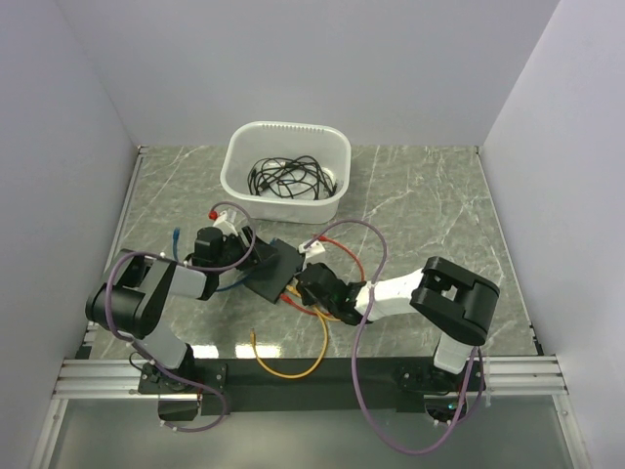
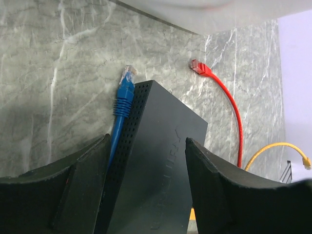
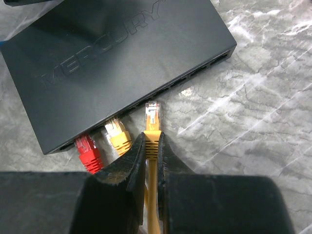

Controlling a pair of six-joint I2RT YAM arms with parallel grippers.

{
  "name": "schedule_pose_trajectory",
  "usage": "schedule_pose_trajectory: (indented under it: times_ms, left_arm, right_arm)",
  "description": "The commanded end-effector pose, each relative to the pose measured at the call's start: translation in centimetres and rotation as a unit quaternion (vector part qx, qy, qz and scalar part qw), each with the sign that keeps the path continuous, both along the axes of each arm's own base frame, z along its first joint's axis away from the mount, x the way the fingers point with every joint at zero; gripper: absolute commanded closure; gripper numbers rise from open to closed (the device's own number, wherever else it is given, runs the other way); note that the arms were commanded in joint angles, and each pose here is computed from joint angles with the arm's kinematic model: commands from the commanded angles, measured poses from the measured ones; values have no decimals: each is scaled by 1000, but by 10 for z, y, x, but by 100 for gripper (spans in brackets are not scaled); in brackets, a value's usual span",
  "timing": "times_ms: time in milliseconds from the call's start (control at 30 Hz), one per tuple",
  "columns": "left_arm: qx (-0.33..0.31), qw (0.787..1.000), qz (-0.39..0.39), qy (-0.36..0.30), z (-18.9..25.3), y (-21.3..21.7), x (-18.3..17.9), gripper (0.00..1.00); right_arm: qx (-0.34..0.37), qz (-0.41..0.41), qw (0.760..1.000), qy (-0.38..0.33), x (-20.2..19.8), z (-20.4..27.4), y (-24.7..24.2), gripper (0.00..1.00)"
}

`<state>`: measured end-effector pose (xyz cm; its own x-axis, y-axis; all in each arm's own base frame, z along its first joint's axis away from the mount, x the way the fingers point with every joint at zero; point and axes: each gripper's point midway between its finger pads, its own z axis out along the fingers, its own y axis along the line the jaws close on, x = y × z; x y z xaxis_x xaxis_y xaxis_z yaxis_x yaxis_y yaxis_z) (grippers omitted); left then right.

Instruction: Insert the plug into the switch port

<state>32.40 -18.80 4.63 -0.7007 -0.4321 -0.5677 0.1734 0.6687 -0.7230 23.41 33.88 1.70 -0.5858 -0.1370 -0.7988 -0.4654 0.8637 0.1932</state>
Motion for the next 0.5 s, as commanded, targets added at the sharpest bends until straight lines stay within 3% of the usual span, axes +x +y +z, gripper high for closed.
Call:
schedule_pose_trajectory:
  times_ms: [0,467]
  left_arm:
    - [-5,999,-33,-21,8,-11,2,32]
    - [11,1000,-19,-11,1,-6,4,33]
  right_arm:
    - [-32,-7,999,26,-10,-20,-7,100]
    - [-22,-6,1000,-4,-6,4,3,100]
